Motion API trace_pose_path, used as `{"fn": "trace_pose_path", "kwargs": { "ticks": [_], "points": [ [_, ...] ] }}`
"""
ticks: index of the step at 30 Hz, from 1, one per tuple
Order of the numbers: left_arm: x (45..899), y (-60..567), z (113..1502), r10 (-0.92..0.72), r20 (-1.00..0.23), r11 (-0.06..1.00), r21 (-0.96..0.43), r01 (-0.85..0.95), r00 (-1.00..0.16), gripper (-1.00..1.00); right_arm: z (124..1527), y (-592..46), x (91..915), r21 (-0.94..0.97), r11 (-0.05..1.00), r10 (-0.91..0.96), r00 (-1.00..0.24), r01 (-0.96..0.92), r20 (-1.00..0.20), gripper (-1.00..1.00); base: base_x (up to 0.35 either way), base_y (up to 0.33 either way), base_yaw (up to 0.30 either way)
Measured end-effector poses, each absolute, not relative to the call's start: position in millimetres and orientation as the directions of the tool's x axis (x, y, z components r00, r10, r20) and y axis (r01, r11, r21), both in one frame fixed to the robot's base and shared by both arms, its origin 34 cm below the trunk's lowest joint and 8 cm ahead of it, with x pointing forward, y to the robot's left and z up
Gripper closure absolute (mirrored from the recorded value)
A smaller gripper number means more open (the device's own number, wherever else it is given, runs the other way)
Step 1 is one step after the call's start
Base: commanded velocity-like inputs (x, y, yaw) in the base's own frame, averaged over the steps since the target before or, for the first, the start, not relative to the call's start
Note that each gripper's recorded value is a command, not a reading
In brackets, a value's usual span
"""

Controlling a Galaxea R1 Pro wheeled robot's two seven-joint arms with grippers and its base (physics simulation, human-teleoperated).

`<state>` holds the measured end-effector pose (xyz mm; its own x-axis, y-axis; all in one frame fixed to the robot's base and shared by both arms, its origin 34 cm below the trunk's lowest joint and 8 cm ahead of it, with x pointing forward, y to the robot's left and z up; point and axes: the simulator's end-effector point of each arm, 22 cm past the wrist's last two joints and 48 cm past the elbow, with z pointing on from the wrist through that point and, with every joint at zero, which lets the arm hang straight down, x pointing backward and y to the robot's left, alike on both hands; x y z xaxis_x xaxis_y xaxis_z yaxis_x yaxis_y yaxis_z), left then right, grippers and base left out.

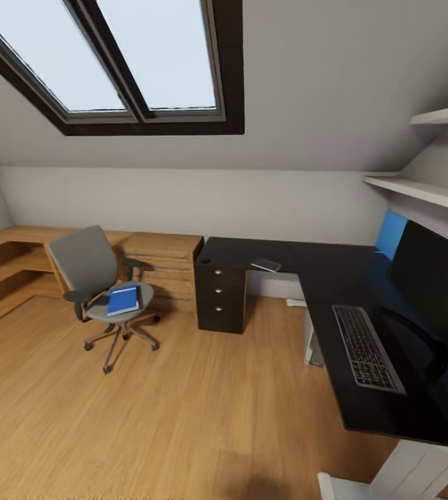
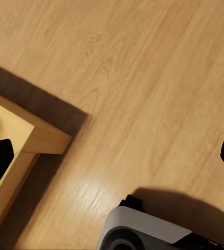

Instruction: In the bedroom, organize the workspace by keeping the computer under the desk, ensuring the monitor is on the desk, placing the keyboard on the desk next to the monitor, placing the mouse on the desk next to the keyboard, moving the folder from the swivel chair onto the desk next to the mouse, stacking the notebook on top of the folder with the pen on top of the notebook, and positioning the swivel chair next to the desk.

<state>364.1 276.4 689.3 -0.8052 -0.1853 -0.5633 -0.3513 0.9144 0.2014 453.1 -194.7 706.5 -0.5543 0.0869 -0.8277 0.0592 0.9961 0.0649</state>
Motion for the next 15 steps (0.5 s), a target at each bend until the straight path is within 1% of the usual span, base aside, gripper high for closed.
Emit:
{"fn": "trace_pose_path", "kwargs": {
  "ticks": [3,7,10,15],
  "points": [
    [364.0,277.0,689.4,-0.185,-0.564,0.914,0.202,-0.351,-0.805,-1.00,706.8,-194.9,453.1,0.065,0.996,0.088,-0.553,0.060,-0.828,-1.00,0.179,0.002,0.278],
    [363.9,277.0,689.5,-0.185,-0.564,0.914,0.202,-0.351,-0.805,-1.00,706.9,-196.1,453.0,0.065,0.996,0.089,-0.553,0.063,-0.829,-1.00,0.292,0.000,0.241],
    [363.9,276.5,689.5,-0.185,-0.564,0.914,0.201,-0.351,-0.805,-1.00,706.9,-196.4,453.0,0.064,0.996,0.089,-0.553,0.063,-0.829,-1.00,0.317,0.000,0.103],
    [364.1,276.9,689.6,-0.185,-0.564,0.914,0.202,-0.351,-0.804,-1.00,707.0,-196.4,453.0,0.064,0.996,0.088,-0.552,0.063,-0.829,-1.00,0.325,0.000,0.030]
  ]
}}
